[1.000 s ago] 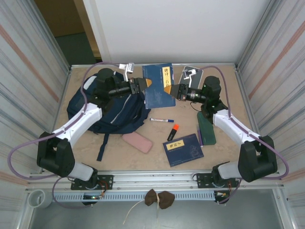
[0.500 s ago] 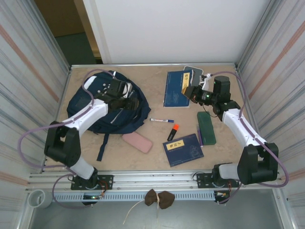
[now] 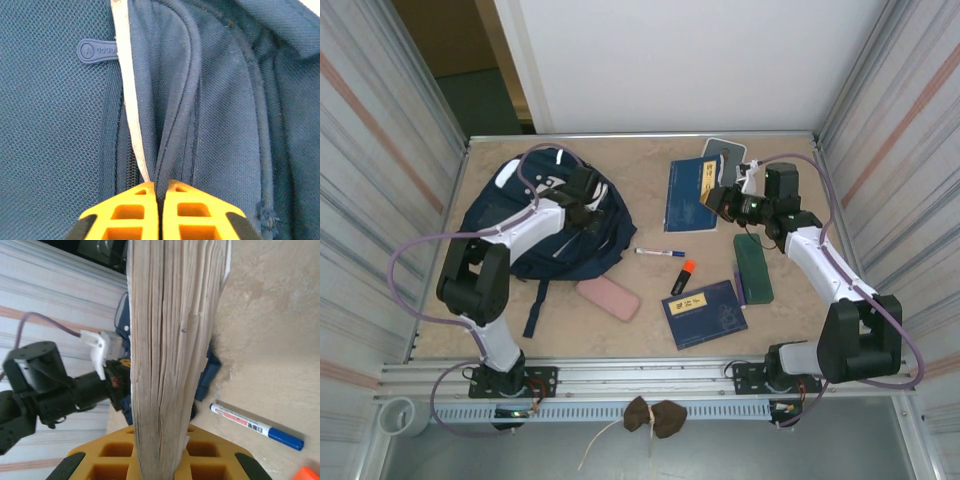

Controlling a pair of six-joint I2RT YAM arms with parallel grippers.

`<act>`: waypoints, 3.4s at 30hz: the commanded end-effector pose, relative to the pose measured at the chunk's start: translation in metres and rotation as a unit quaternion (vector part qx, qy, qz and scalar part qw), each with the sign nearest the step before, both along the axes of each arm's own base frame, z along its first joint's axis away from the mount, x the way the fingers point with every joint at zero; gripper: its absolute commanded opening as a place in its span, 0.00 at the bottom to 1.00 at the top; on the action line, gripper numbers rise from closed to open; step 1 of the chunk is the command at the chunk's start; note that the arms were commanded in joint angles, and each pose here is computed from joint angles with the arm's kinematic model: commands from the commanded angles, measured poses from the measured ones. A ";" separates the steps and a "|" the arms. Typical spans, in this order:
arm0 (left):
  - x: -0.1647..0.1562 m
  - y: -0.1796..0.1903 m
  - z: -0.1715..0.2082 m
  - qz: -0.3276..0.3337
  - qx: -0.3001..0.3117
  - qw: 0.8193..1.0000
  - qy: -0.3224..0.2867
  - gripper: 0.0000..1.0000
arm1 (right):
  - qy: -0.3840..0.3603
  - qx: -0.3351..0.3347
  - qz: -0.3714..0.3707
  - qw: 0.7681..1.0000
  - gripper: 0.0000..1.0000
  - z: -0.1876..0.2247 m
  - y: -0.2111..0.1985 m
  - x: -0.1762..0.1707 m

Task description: Pack the student bag

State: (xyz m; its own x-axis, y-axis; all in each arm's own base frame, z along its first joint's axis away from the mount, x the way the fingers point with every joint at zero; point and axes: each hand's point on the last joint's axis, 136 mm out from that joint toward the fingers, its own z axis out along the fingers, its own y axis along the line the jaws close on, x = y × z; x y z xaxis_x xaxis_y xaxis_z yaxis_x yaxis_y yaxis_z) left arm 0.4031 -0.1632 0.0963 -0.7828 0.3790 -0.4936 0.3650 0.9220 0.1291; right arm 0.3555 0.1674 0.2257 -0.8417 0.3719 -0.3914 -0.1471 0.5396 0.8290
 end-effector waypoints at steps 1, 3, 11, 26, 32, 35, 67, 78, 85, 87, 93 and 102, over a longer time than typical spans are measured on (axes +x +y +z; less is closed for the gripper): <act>0.025 -0.006 0.074 -0.008 -0.039 0.991 -0.124 0.00 | -0.007 -0.025 0.015 1.000 0.00 -0.001 0.004 -0.004; 0.024 -0.010 0.100 -0.024 -0.079 0.984 -0.160 0.00 | -0.001 -0.030 0.019 0.999 0.00 -0.004 0.007 -0.007; 0.007 -0.015 0.172 -0.079 -0.289 0.938 -0.171 0.00 | 0.023 0.000 0.040 0.999 0.00 -0.009 0.039 -0.012; 0.006 0.013 0.228 -0.098 -0.464 0.865 -0.163 0.00 | 0.027 0.034 0.028 0.999 0.00 -0.025 0.166 0.044; 0.014 0.024 0.236 -0.090 -0.498 0.848 -0.159 0.00 | 0.022 0.051 0.011 0.998 0.01 -0.044 0.230 0.085; 0.018 0.027 0.234 -0.086 -0.505 0.845 -0.153 0.00 | 0.021 0.058 0.005 0.998 0.03 -0.058 0.261 0.098; 0.051 0.036 0.104 0.047 -0.352 0.932 -0.075 0.37 | 0.078 -0.329 0.032 0.941 0.60 -0.086 0.004 -0.085; -0.062 -0.102 0.083 -0.086 -0.340 0.936 -0.040 0.63 | 0.187 -0.278 0.051 0.941 0.60 -0.143 -0.018 -0.175; -0.123 -0.157 0.047 -0.154 -0.349 0.923 0.049 0.58 | 0.203 -0.255 0.012 0.945 0.52 -0.180 -0.027 -0.160; -0.130 -0.159 0.041 -0.164 -0.331 0.928 0.051 0.58 | 0.195 -0.258 0.013 0.946 0.51 -0.183 -0.026 -0.152; -0.140 -0.148 0.022 -0.175 -0.287 0.940 0.066 0.58 | 0.169 -0.264 0.054 0.948 0.50 -0.186 -0.010 -0.127; -0.151 -0.144 0.009 -0.172 -0.285 0.938 0.094 0.59 | 0.148 -0.268 0.114 0.945 0.50 -0.176 0.023 -0.072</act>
